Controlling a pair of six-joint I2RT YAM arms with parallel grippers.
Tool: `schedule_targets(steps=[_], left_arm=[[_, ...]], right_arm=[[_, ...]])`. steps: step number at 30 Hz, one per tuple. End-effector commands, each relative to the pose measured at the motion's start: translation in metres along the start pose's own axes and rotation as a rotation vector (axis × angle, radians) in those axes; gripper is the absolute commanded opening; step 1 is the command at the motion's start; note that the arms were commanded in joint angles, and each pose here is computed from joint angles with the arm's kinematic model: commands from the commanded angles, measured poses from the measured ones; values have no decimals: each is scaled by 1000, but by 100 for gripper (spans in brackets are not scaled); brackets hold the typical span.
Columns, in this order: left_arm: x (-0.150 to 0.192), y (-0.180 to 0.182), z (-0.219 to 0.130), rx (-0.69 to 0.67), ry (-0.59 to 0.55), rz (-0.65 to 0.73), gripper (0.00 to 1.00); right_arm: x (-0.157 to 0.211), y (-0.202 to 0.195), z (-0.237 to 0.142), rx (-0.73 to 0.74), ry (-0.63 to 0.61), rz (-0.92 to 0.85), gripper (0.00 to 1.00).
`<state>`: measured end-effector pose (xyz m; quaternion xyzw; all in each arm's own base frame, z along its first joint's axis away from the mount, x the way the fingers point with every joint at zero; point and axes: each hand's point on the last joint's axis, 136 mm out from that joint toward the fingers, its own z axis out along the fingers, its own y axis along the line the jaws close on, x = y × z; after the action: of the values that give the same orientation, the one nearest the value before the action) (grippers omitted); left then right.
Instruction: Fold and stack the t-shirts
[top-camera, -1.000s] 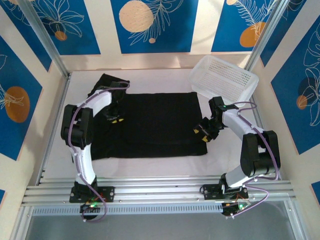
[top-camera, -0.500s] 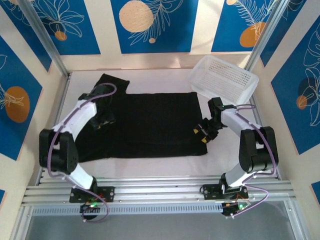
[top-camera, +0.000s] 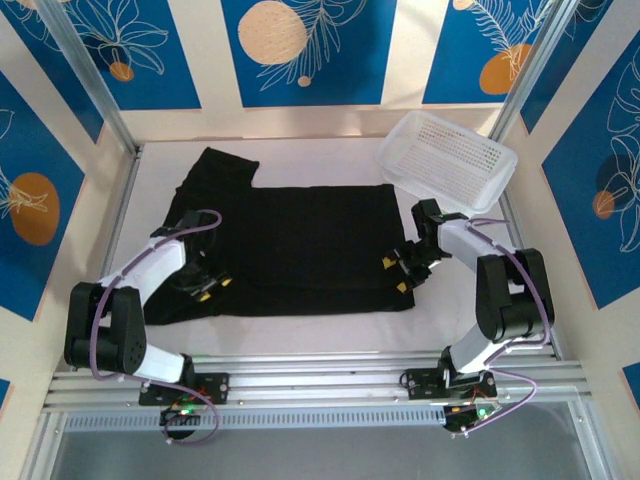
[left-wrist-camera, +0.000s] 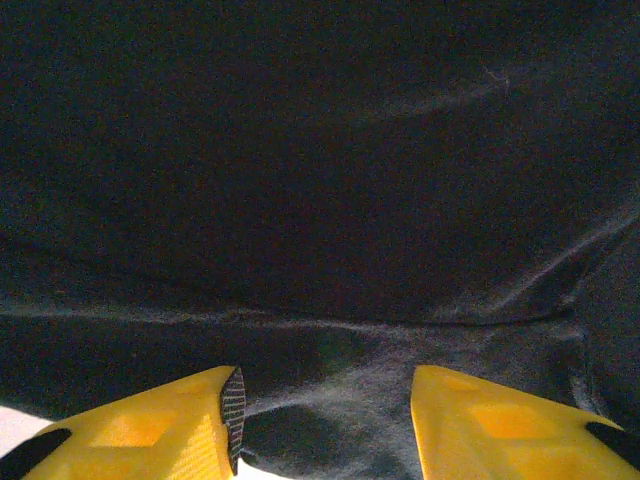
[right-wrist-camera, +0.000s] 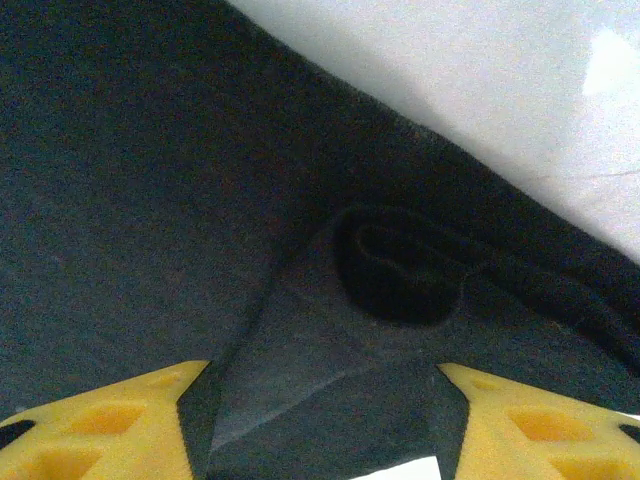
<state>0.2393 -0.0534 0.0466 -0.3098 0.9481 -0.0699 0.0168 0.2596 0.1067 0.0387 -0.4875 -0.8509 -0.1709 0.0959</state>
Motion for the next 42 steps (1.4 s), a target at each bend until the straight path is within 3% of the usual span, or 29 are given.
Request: schedule_targets(steps=[1,13,17,22,28,32,36,39,42], left_arm=[[1,-6,-3,40,-5,-6,48],[-3,-8,-8,42,-24,19,47],[-4,-6,-8,31,-30,25,47],[-6,-8,-12,38,-39,32,47],[-8,-21,-21,92,-48,47,47],[-8,-23,-28,106,-53,58,47],[-11,-2,-37,8,-70,49,41],[-12,26,-36,-71,-43,-26,31],[-15,52,-32,-105,-31,-128,31]], right_arm=[[6,3,3,17,40,75,60],[-24,24,2,-43,-19,164,57],[-35,34,-1,-58,-22,199,51],[-49,39,-4,-61,-33,235,33],[-54,34,-9,-51,-47,248,30],[-53,31,-29,-60,-122,169,30],[-39,23,-46,-50,-178,25,30],[-18,8,-45,-32,-162,-67,30],[7,-7,-33,-8,-105,-129,30]])
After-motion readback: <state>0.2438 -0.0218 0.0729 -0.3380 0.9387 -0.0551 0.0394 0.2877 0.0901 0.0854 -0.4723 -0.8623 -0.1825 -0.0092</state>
